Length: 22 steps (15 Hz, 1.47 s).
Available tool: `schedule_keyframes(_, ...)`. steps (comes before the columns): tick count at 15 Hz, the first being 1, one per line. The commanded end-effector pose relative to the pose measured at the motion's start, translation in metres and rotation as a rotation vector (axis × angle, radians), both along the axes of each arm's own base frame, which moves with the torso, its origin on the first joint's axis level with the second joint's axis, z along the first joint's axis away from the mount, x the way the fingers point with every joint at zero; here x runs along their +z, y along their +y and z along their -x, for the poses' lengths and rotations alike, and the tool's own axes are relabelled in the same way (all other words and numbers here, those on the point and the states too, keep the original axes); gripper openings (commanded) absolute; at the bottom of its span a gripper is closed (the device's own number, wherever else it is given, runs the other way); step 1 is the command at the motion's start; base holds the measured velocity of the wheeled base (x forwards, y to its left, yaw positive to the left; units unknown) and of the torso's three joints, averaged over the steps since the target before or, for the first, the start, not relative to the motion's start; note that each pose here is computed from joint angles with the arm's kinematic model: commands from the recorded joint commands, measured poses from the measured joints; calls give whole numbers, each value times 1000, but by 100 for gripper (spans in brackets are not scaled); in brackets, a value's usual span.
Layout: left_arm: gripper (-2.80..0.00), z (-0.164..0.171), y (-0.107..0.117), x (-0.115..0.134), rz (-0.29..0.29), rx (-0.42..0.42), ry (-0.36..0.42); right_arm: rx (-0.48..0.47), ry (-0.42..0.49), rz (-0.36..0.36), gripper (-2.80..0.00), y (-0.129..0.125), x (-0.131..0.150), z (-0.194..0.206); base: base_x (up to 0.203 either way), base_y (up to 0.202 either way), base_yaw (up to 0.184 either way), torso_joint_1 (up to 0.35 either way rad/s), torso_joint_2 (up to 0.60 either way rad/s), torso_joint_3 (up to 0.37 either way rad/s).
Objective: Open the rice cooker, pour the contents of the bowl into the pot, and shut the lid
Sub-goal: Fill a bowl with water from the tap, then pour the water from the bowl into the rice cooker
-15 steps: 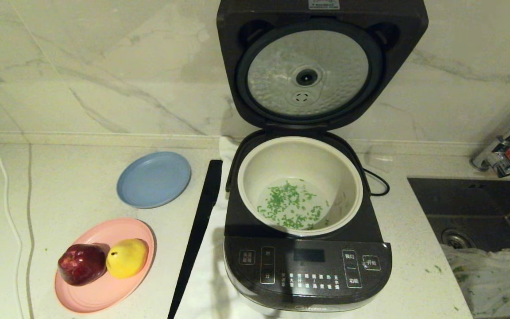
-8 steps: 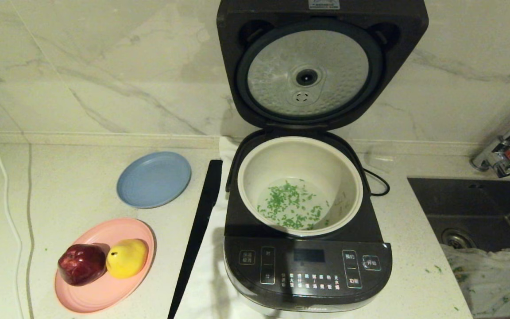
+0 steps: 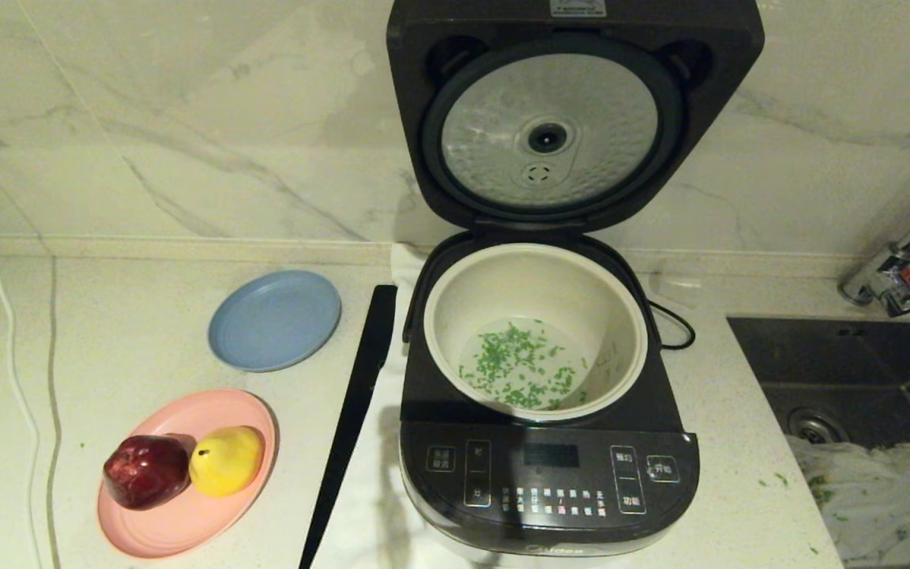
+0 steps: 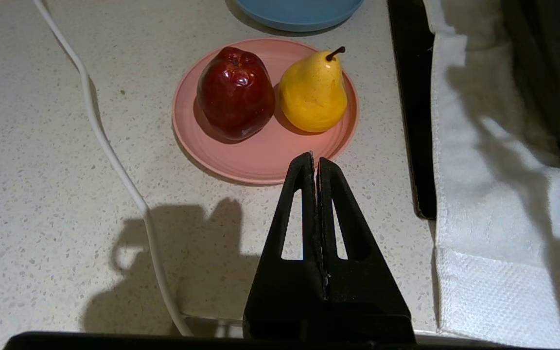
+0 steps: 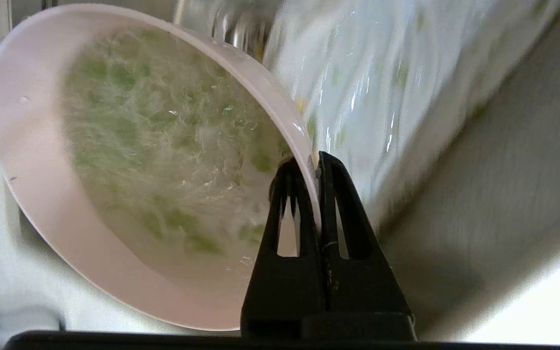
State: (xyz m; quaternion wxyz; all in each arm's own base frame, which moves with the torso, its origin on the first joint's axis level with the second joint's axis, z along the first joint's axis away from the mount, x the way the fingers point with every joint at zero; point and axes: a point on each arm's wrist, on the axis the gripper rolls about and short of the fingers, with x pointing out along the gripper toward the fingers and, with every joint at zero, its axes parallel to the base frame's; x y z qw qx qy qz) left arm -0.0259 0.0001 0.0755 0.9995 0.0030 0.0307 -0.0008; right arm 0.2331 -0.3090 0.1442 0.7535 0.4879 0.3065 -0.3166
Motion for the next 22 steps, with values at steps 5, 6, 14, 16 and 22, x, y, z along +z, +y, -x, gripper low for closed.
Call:
schedule_keyframes(5,-280,0,0,0,0,0,0,286,44,0,-280,127,76,12,0,0,0,0,0,0)
schedule_keyframes(6,-280,0,0,0,0,0,0,339,53,-6,-280,146,84,13,0,0,0,0,0,0)
schedule_keyframes(14,-280,0,0,0,0,0,0,704,67,63,-280,280,153,32,0,0,0,0,0,0)
schedule_keyframes(16,-280,0,0,0,0,0,0,762,67,83,-280,302,167,33,0,0,0,0,0,0)
schedule_keyframes(22,-280,0,0,0,0,0,0,921,62,168,-280,378,190,21,0,0,0,0,0,0)
